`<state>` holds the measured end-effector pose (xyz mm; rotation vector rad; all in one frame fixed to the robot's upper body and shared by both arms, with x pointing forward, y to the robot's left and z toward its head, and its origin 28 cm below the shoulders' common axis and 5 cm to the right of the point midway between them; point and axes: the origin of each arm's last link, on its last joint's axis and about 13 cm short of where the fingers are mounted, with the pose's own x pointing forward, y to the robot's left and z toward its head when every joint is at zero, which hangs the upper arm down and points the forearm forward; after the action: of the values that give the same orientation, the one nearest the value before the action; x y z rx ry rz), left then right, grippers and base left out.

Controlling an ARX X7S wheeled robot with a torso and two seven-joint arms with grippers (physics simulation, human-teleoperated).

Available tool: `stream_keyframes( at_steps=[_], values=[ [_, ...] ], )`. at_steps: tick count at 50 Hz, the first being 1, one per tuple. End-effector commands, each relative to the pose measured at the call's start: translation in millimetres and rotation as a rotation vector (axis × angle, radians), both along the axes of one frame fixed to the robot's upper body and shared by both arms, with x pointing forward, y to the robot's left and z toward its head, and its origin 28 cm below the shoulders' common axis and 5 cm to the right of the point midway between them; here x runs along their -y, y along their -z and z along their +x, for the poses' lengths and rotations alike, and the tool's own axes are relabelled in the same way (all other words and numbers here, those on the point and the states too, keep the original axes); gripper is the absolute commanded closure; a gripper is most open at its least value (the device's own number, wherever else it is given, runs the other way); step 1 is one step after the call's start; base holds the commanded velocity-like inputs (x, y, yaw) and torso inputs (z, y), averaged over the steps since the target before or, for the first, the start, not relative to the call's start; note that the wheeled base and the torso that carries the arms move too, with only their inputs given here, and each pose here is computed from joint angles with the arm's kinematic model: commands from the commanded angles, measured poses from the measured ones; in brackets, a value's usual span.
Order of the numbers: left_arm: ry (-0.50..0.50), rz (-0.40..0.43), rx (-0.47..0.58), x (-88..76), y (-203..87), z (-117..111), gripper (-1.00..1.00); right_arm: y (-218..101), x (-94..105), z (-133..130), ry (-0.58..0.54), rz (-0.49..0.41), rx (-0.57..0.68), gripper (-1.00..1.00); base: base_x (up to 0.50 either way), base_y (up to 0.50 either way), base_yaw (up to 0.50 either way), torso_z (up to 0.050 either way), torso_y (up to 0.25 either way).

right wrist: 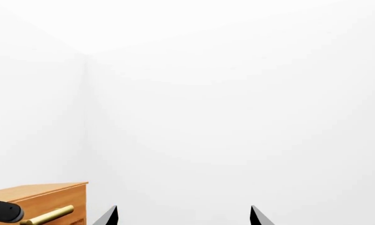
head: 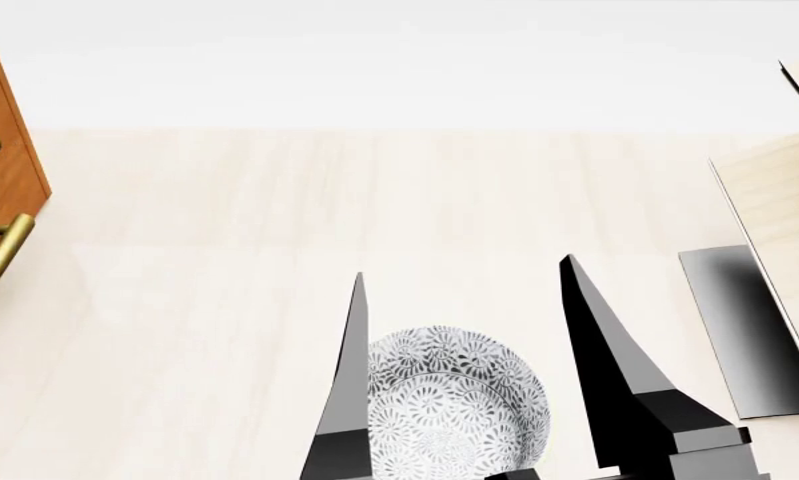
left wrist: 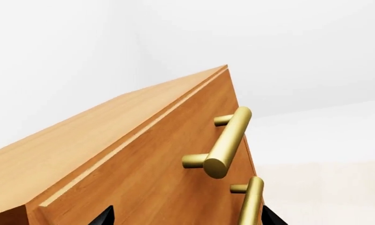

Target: Close the top drawer of the cabinet.

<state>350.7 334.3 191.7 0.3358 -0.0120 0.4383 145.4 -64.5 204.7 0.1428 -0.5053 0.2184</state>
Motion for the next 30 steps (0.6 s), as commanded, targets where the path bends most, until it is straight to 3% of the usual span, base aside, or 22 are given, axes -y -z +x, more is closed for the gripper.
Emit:
stream_keyframes(
  at_steps=[1,16,30],
  values=[
    [-0.075,-0.028,-0.011,-17.2,7.8,-6.8,-1.00,-0.5,-0.3,-0.6,-0.001,-0.002,0.001,-1.00,0.00,0.00,0.00,0.000,0.000],
    [-0.152,-0.056,-0.025,-34.1,15.7,-18.1,-1.00,1.0,-1.5,0.1,-0.006,-0.003,-0.002,-1.00,0.00,0.00,0.00,0.000,0.000],
    [-0.152,-0.054,-0.025,-33.0,14.4,-18.9,-1.00,1.6,-1.2,0.4,-0.004,-0.005,-0.003,-1.00,0.00,0.00,0.00,0.000,0.000]
  ],
)
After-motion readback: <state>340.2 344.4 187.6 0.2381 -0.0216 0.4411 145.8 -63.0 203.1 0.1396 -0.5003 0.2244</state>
